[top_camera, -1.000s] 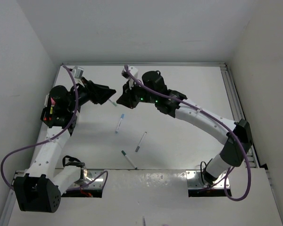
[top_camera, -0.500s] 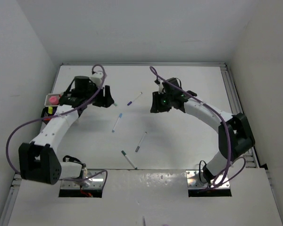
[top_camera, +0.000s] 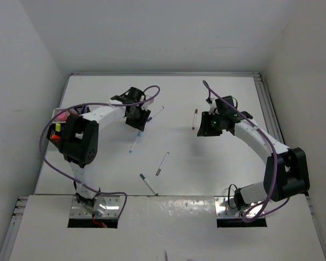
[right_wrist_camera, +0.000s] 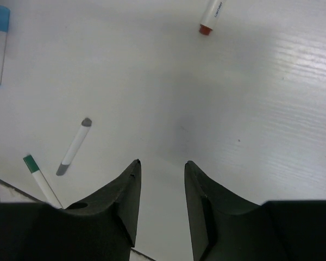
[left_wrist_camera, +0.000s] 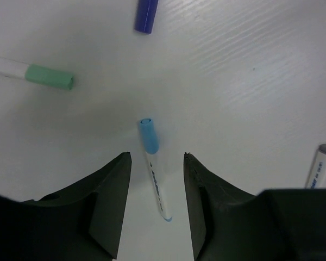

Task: Sort the stationery into containers
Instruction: Pick up the pen from the center of the board.

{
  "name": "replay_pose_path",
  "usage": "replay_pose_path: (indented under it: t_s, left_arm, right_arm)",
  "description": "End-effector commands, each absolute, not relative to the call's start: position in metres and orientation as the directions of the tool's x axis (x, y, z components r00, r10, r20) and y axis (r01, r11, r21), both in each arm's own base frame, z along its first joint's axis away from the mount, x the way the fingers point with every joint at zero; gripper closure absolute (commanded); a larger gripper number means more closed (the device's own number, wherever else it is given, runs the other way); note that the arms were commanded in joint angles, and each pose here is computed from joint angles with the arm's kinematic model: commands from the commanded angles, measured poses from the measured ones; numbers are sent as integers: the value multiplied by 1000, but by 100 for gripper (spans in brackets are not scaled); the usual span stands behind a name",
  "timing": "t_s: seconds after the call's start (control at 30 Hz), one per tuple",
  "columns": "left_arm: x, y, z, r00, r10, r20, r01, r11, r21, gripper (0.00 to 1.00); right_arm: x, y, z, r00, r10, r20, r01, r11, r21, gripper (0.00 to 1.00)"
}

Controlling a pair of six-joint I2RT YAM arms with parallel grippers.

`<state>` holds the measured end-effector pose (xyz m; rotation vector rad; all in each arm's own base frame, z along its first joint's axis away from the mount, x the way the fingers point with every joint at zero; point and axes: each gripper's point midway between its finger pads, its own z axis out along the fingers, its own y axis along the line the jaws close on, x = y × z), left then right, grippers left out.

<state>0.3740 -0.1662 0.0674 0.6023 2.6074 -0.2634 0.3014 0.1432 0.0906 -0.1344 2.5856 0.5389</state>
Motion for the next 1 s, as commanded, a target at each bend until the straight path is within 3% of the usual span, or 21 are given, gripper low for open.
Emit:
replay_pose_path:
  t_s: [0.0,0.53,0.73,0.77,0.83,0.97]
  left_arm:
    - [382,-162,64,-819,380,-431,425,905,-10,52]
    - [376,-162,5,-855,438,-277,443,895,49,58]
    - [368,-162,-3,-857,446,-260,457,889,21,83]
    - [368,-166,4,-852,444,-278,464,886,-7,90]
    - [368,-181,20,-841,420,-341,480,870,-113,96]
    - [376,-208,127,-717,305,-627,565,781,-266,100]
  right_arm:
    - [296,142,98,-870,4,-493,-209,903,375,64]
    - [292,134,92,-890,40,-453,-165,900,404,68]
    - [293,133,95,-888,40,-459,-168,900,403,70]
    - [294,134,96,-885,35,-464,-176,898,403,71]
    - [295,136,100,-880,25,-474,-189,897,399,71]
    - [289,147,106,-861,-47,-506,-270,886,376,72]
